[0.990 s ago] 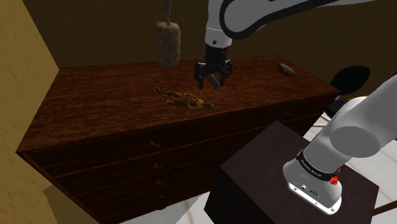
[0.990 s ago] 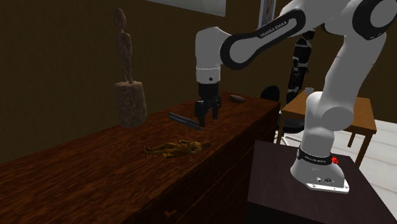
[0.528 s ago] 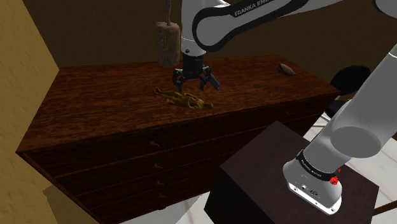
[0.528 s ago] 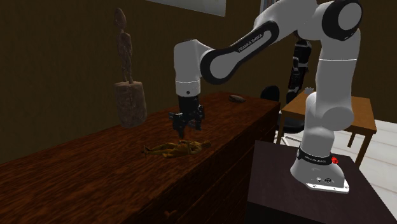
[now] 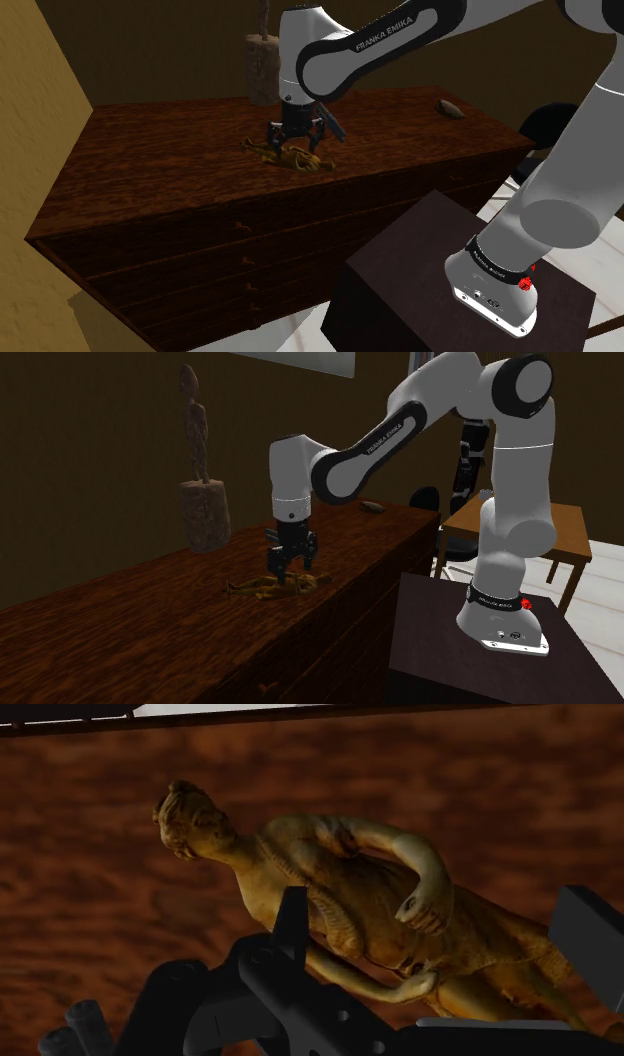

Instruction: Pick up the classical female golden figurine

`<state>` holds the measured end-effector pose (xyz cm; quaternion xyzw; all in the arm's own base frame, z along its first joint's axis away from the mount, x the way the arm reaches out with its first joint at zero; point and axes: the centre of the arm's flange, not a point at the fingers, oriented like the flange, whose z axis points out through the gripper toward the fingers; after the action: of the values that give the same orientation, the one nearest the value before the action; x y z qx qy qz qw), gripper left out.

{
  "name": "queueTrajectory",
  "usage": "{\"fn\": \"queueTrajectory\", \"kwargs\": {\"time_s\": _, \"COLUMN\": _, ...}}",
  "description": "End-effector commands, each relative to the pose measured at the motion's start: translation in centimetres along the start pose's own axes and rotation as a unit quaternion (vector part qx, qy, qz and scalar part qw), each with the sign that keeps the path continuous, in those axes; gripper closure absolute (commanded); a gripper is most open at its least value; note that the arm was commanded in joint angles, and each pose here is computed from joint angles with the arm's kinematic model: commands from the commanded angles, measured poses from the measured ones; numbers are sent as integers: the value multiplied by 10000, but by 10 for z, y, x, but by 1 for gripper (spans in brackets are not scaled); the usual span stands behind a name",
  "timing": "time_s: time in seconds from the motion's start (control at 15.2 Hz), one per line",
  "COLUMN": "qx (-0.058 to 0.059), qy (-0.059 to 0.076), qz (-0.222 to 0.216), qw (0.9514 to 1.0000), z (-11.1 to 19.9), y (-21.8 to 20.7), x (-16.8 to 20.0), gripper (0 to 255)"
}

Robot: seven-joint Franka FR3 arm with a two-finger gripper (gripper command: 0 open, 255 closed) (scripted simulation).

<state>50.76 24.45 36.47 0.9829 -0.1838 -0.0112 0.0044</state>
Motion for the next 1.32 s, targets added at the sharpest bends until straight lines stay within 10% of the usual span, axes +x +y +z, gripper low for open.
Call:
{"fn": "queueTrajectory", "kwargs": {"time_s": 0.0, "qx": 2, "qy": 3, "qz": 0, "qw": 10000, "z": 4, "y": 1, "x": 0, "gripper": 0}}
{"fn": "queueTrajectory", "kwargs": {"time_s": 0.07, "qx": 2, "qy": 2, "qz": 0, "qw": 10000, "z": 3, "y": 0, "x": 0, "gripper": 255}}
{"fn": "queueTrajectory", "kwargs": {"time_s": 1.25, "qx": 2, "qy": 3, "qz": 0, "qw": 10000, "z": -44, "y": 1, "x": -1, "gripper": 255}}
